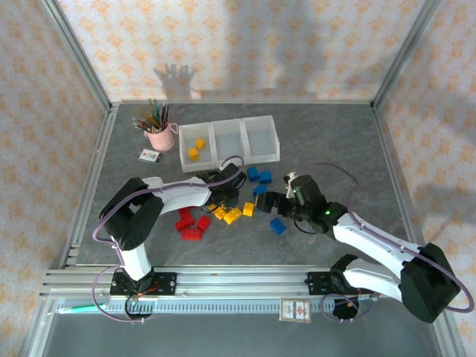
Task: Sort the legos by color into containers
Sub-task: Pick up the lego from the center of the table, then place the lego in the container.
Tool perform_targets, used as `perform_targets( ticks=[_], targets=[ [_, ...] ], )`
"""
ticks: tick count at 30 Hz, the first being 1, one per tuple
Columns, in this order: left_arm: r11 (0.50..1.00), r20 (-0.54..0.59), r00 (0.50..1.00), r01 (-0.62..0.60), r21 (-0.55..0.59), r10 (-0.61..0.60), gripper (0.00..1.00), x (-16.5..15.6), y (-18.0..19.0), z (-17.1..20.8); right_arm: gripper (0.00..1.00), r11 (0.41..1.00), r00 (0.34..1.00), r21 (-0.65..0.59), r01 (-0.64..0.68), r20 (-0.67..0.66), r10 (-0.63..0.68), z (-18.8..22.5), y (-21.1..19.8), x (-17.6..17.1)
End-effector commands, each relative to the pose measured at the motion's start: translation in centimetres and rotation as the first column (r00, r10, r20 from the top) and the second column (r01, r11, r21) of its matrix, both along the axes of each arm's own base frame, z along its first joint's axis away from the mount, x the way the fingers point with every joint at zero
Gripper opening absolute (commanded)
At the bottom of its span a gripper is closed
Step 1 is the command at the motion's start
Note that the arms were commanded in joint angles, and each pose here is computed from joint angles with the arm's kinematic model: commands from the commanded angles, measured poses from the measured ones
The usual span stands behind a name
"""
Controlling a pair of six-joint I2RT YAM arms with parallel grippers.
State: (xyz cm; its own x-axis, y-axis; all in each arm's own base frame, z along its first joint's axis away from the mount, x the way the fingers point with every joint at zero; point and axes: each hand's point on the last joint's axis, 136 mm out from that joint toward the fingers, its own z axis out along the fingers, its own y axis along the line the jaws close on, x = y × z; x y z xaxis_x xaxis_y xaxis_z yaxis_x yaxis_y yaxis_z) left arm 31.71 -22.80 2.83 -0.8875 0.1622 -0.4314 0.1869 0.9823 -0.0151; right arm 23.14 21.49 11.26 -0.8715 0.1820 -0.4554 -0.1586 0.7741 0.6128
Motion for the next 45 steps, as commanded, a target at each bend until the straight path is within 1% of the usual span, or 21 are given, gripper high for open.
perform_targets(
  ticks=[1,9,16,19,22,25,28,31,33,35,37,40,43,45],
  targets=[
    [1.000,0.041,0.999,-0.009,0.005,0.008,0.42,1.0,-0.1,1.1,1.00,1.000,0.999,0.002,0.027,0.041,-0.027,1.4,-0.2,1.0],
    [0.998,0.082,0.995,-0.053,-0.033,0.056,0.34,1.7,0.7,3.0,1.00,1.000,0.997,0.001,0.012,0.071,-0.012,3.1,0.2,1.6],
    [0.986,0.172,0.977,-0.106,-0.125,0.127,0.33,2.8,1.9,7.6,1.00,1.000,0.996,0.014,-0.019,0.087,0.017,4.7,1.8,2.9],
    [0.975,0.223,0.957,-0.152,-0.164,0.187,0.33,3.8,3.3,10.0,1.00,0.999,0.996,0.022,-0.024,0.091,0.022,5.1,2.7,3.7],
    [0.952,0.262,0.926,-0.221,-0.212,0.273,0.32,5.2,5.2,12.2,1.00,0.999,0.995,0.026,-0.035,0.091,0.033,5.4,3.8,4.4],
    [0.926,0.297,0.890,-0.273,-0.260,0.346,0.32,7.0,6.9,14.0,1.00,0.998,0.993,0.037,-0.046,0.111,0.042,6.1,5.1,5.2],
    [0.898,0.321,0.849,-0.340,-0.279,0.421,0.31,9.0,8.9,15.2,1.00,0.998,0.992,0.051,-0.036,0.126,0.030,6.5,5.8,6.2],
    [0.865,0.344,0.799,-0.409,-0.290,0.493,0.31,11.0,10.7,15.9,1.00,0.999,0.992,0.035,-0.004,0.128,-0.001,6.2,5.9,7.2],
    [0.858,0.358,0.785,-0.419,-0.297,0.506,0.31,12.3,10.9,16.2,1.00,0.999,0.991,0.028,0.015,0.129,-0.018,6.1,5.9,7.7],
    [0.841,0.348,0.770,-0.445,-0.309,0.535,0.31,13.5,11.4,16.0,1.00,0.999,0.990,0.029,0.026,0.138,-0.029,6.2,5.9,8.1],
    [0.833,0.357,0.755,-0.465,-0.299,0.550,0.31,14.6,11.9,15.6,1.00,0.999,0.988,0.027,0.041,0.149,-0.045,6.3,5.8,8.4],
    [0.825,0.348,0.748,-0.494,-0.274,0.564,0.31,16.1,12.5,14.4,1.00,0.999,0.987,0.020,0.048,0.153,-0.051,6.2,5.8,8.8],
    [0.833,0.340,0.761,-0.495,-0.248,0.553,0.31,17.7,12.4,13.1,1.00,0.999,0.988,0.011,0.047,0.149,-0.049,6.0,5.8,8.9],
    [0.828,0.336,0.757,-0.515,-0.220,0.560,0.33,18.4,12.8,12.2,1.00,0.999,0.988,0.010,0.043,0.150,-0.044,6.0,5.9,9.0]
  ],
)
